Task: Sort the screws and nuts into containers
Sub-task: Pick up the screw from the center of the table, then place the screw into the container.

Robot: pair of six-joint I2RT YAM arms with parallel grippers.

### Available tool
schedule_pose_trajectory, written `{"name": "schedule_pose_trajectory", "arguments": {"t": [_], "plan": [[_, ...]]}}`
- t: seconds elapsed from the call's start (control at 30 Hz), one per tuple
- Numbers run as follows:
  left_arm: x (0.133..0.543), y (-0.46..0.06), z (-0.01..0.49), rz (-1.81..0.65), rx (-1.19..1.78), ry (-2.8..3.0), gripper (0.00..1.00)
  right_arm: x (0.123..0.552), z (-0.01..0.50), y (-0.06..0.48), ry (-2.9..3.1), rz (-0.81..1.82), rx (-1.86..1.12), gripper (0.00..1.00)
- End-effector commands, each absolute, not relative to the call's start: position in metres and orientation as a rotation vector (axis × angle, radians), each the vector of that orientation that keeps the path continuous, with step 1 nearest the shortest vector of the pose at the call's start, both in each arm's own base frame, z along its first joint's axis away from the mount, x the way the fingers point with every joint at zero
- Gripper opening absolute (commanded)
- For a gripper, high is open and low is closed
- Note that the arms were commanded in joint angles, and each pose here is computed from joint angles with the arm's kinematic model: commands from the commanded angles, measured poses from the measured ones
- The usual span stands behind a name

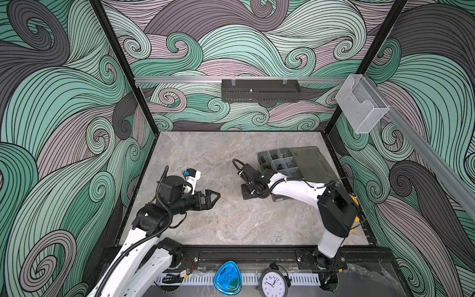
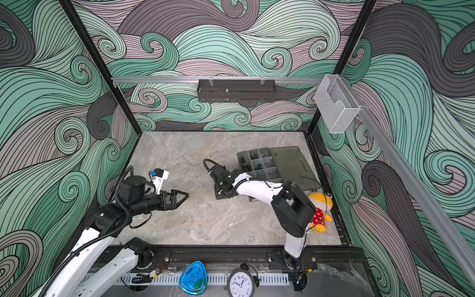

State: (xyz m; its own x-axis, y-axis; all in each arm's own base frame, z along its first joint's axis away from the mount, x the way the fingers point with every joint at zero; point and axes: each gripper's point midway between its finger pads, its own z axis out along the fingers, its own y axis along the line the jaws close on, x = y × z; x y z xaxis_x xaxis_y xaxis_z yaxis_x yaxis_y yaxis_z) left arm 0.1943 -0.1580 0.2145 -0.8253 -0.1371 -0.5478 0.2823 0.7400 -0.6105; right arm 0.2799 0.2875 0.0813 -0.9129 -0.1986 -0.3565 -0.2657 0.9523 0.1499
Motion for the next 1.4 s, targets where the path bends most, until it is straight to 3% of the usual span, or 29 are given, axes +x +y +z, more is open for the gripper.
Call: {"name": "schedule_pose_trajectory", "arguments": {"t": [0.0, 0.3, 0.6, 0.83, 1.1, 1.23, 1.3, 1.37], "plan": [[0.205, -0.176, 0.231, -1.016, 0.195, 2.301, 0.99, 0.300, 0.095, 0.248, 2.726, 0.223, -0.283, 0.00], [0.234, -0.209, 0.225, -0.988, 0.249, 2.345, 0.99, 0.327, 0.094, 0.171, 2.742, 0.050, -0.251, 0.01], [0.246, -0.237, 0.226, -0.962, 0.342, 2.392, 0.99, 0.327, 0.080, 0.152, 2.779, -0.004, -0.240, 0.03], [0.242, -0.239, 0.220, -0.942, 0.365, 2.405, 0.99, 0.327, 0.071, 0.149, 2.789, -0.028, -0.262, 0.14], [0.237, -0.232, 0.223, -0.904, 0.392, 2.379, 0.99, 0.336, 0.098, 0.152, 2.705, 0.006, -0.258, 0.18], [0.239, -0.223, 0.231, -0.810, 0.457, 2.327, 0.99, 0.343, 0.138, 0.153, 2.564, 0.058, -0.243, 0.20], [0.247, -0.209, 0.243, -0.668, 0.505, 2.260, 0.99, 0.348, 0.175, 0.149, 2.421, 0.074, -0.228, 0.99], [0.257, -0.193, 0.261, -0.508, 0.547, 2.186, 0.99, 0.350, 0.216, 0.139, 2.271, 0.067, -0.196, 1.00]]}}
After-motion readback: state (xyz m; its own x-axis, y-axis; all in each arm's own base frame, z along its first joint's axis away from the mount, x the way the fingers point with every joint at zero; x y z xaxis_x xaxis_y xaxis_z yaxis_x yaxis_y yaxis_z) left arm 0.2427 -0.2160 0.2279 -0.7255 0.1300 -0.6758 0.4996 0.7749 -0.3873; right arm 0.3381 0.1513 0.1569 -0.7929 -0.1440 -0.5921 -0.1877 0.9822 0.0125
